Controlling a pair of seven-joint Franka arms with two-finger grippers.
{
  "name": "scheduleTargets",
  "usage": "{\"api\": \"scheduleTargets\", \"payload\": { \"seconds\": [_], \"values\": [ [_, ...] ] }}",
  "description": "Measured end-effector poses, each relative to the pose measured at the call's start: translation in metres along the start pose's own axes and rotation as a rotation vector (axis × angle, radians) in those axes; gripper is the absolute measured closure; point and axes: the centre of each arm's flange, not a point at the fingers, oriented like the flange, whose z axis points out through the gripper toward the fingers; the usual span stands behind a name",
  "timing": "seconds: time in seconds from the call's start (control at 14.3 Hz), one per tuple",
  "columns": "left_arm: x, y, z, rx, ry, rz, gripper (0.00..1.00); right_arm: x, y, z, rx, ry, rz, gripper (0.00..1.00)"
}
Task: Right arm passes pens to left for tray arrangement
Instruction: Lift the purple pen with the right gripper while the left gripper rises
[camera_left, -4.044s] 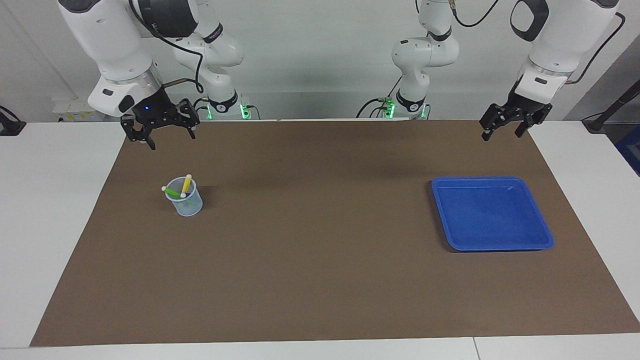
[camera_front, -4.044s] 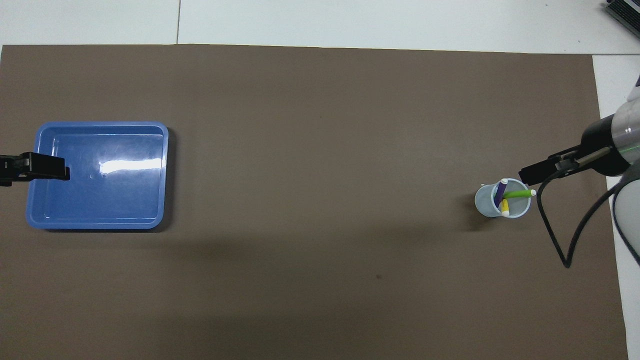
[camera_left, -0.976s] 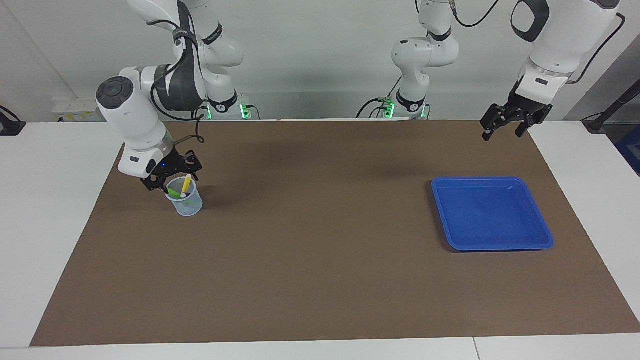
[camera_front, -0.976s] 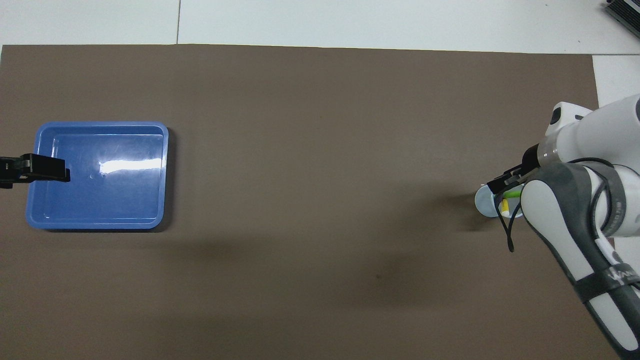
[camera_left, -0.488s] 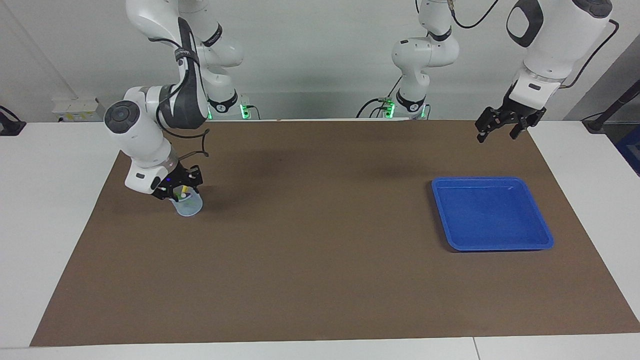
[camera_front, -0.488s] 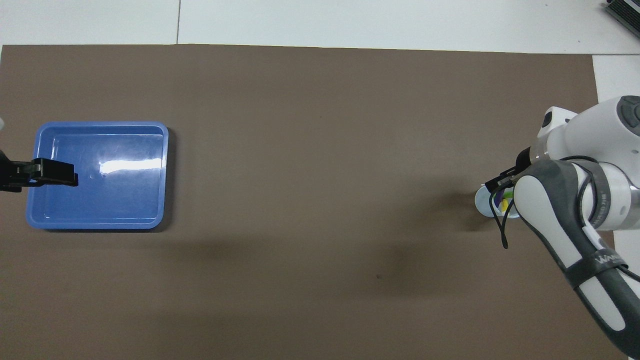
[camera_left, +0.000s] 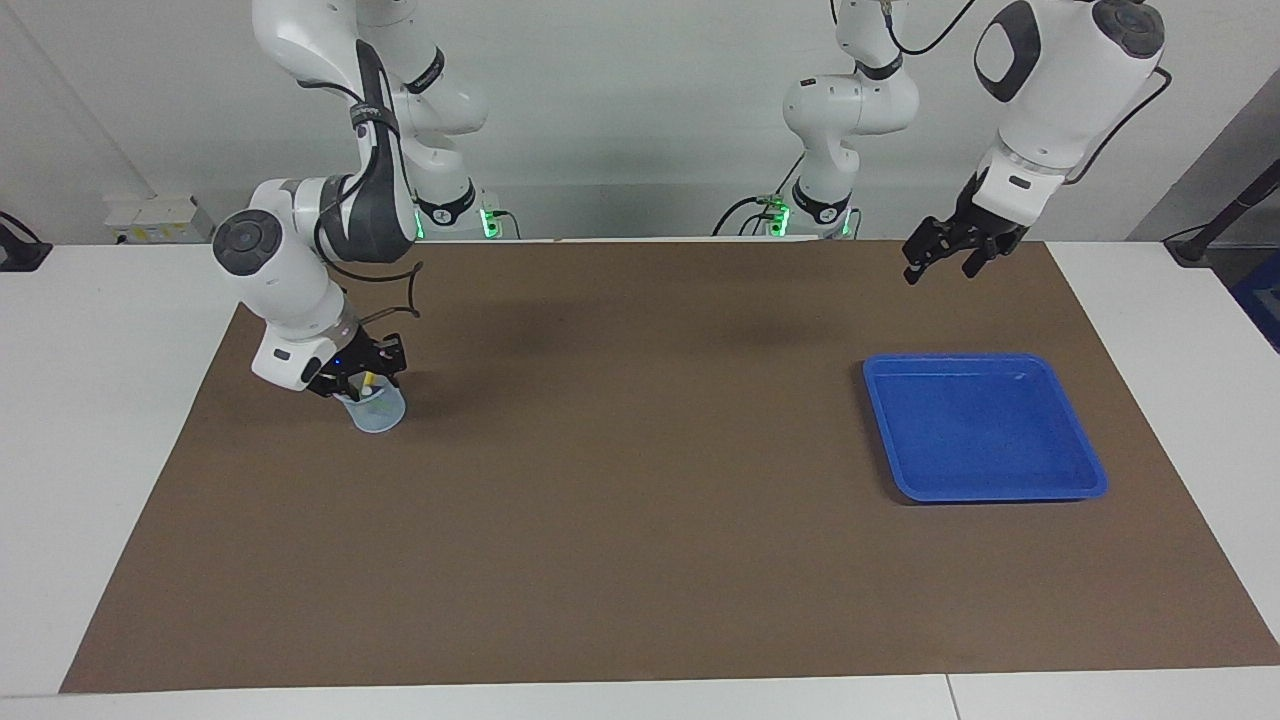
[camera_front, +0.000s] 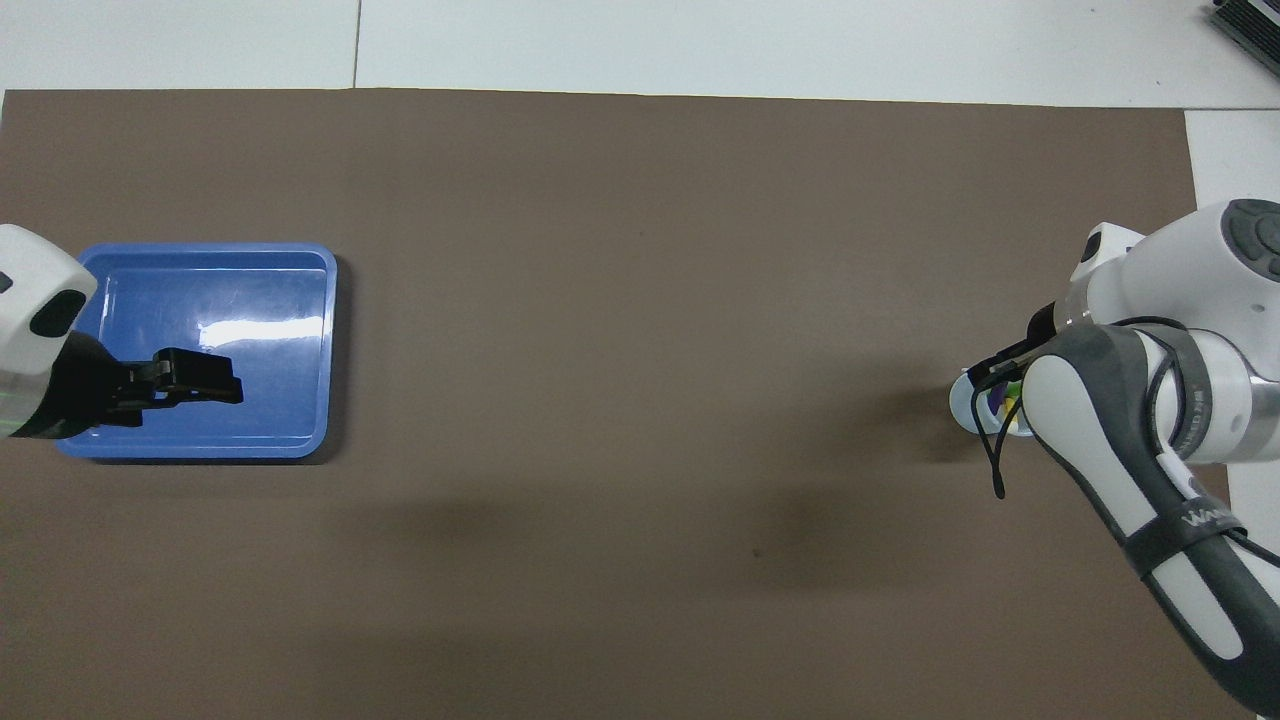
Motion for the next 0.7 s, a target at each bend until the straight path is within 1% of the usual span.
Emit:
{"api": "scheduleTargets", "payload": {
  "seconds": [0.07, 0.14, 0.35, 0.42, 0.49, 0.56, 0.63, 0.7],
  "values": [
    [-0.007, 0.008, 0.006, -0.023, -0.005, -0.029, 0.00, 0.000, 0.000, 0.000, 0.000, 0.000, 0.001, 0.59],
    [-0.014, 0.014, 0.012, -0.036, -0.013, -0.047, 0.00, 0.000, 0.001, 0.000, 0.000, 0.000, 0.001, 0.60],
    [-0.036, 0.032, 0.027, -0.038, -0.035, -0.106, 0.00, 0.000, 0.001, 0.000, 0.000, 0.000, 0.002, 0.60],
    [-0.042, 0.037, 0.030, -0.048, -0.043, -0.124, 0.00, 0.000, 0.001, 0.000, 0.000, 0.000, 0.002, 0.60],
    [-0.047, 0.041, 0.032, -0.075, -0.056, -0.142, 0.00, -0.001, 0.001, 0.000, 0.000, 0.000, 0.002, 0.60],
    [-0.049, 0.041, 0.033, -0.101, -0.067, -0.156, 0.00, -0.001, 0.002, 0.001, 0.001, -0.002, 0.004, 0.67],
    [-0.051, 0.041, 0.033, -0.114, -0.074, -0.167, 0.01, -0.002, 0.003, -0.001, -0.006, 0.000, 0.003, 0.78],
    [-0.052, 0.040, 0.034, -0.122, -0.078, -0.176, 0.00, -0.003, 0.003, -0.001, -0.006, -0.001, 0.004, 0.78]
  ]
}}
